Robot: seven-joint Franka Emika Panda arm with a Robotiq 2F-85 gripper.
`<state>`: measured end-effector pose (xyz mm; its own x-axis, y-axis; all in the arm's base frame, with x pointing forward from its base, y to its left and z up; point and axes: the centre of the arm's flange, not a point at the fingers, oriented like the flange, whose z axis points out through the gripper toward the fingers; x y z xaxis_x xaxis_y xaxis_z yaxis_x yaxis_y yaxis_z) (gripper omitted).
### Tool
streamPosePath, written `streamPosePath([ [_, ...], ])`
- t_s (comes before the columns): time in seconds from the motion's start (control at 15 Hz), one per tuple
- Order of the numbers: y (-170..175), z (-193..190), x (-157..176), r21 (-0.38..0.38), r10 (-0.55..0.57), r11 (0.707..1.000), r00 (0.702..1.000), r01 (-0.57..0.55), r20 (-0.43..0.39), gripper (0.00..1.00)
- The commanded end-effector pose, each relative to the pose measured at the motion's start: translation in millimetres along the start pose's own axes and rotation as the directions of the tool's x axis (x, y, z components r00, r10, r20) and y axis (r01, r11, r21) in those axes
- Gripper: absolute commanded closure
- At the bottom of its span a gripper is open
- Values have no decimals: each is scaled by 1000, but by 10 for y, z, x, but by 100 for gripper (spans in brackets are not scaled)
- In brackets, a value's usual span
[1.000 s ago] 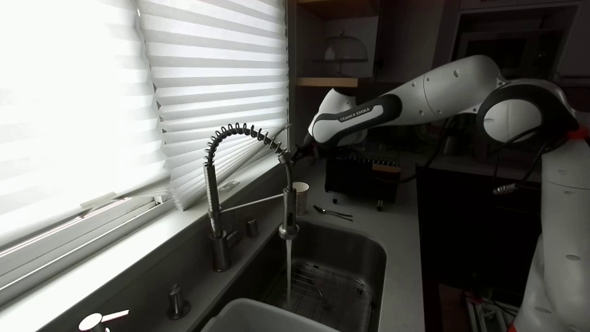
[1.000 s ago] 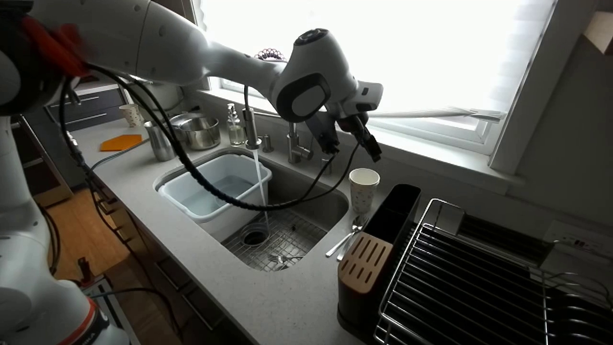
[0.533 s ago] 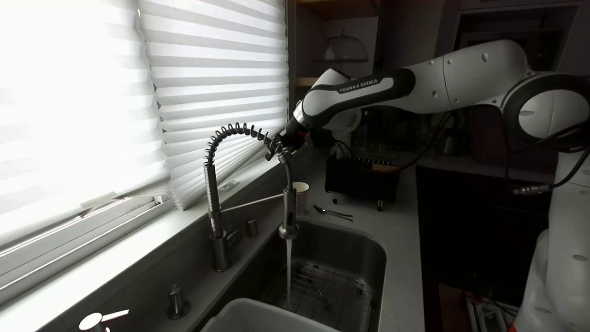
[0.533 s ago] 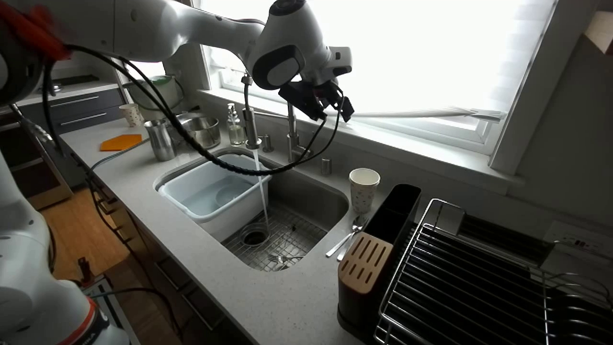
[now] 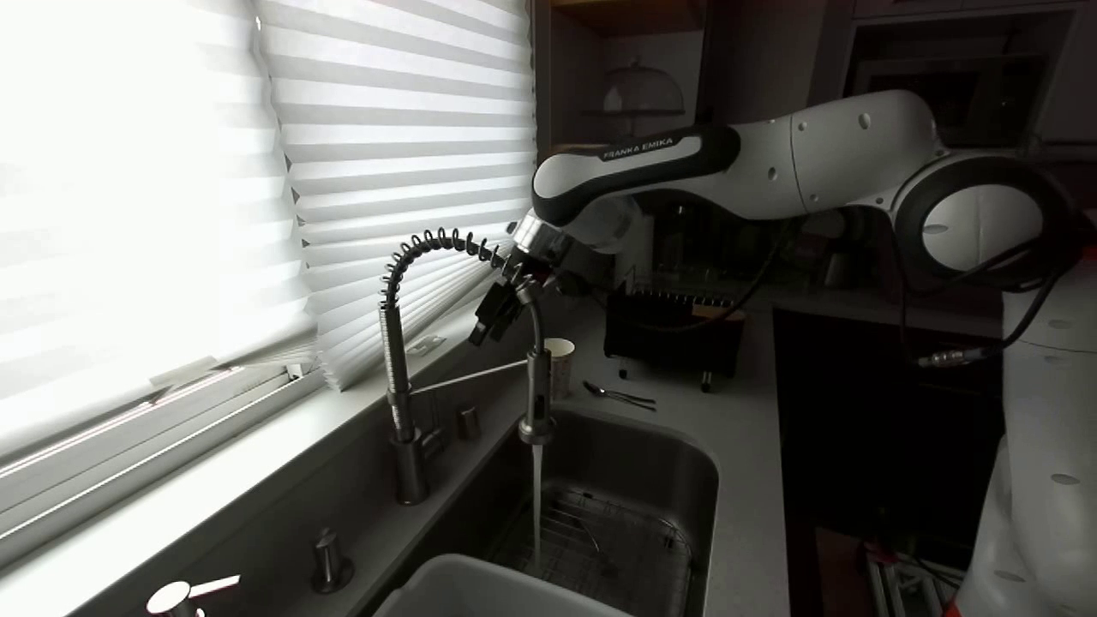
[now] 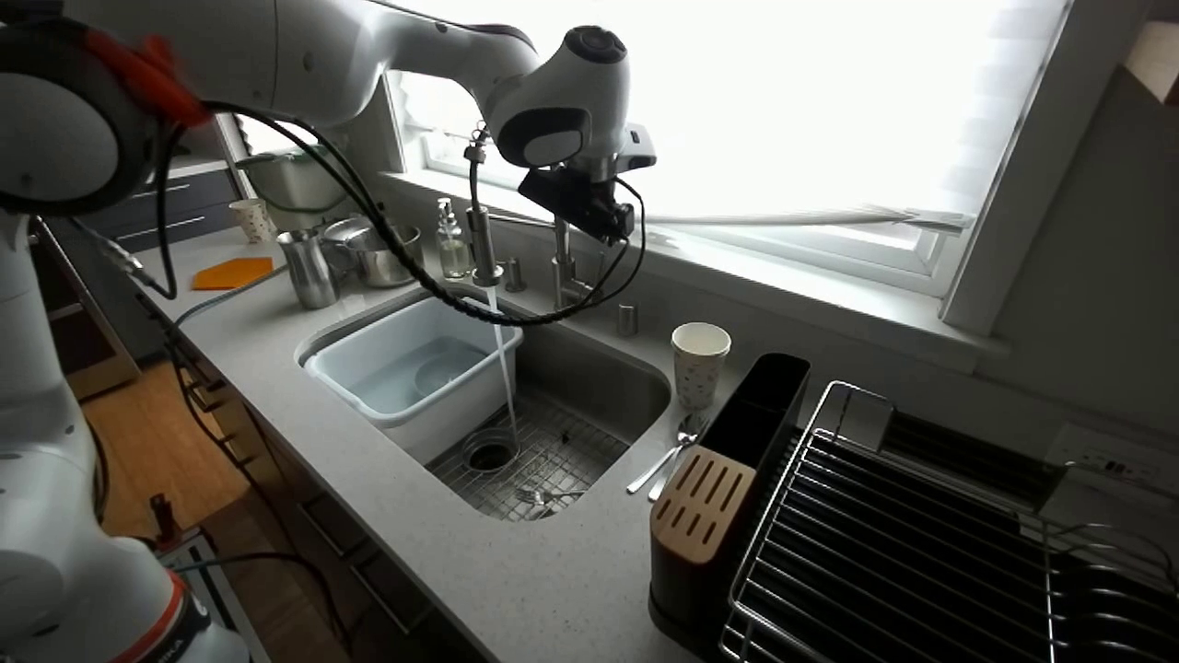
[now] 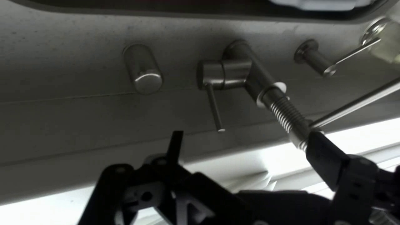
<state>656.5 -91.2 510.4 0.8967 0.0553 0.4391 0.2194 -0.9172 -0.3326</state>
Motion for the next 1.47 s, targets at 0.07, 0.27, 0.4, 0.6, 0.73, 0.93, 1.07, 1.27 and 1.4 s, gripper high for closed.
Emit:
streamPosePath([
  [0.07,195,381,79,115,-134,985,990,128,45,2],
  [0.27,263,591,100,140,-183,974,983,179,16,0],
  [0.4,293,705,101,155,-196,969,981,194,-3,0],
  [0.6,337,810,134,174,-186,966,981,192,-51,16],
  [0.73,361,865,170,190,-172,964,981,186,-87,30],
  [0.93,389,955,232,180,-164,965,976,188,-144,54],
  [1.07,410,1016,251,164,-169,967,973,194,-157,69],
  [1.27,428,1099,260,173,-156,967,974,185,-166,92],
  [1.4,419,1154,255,190,-146,966,975,177,-168,100],
])
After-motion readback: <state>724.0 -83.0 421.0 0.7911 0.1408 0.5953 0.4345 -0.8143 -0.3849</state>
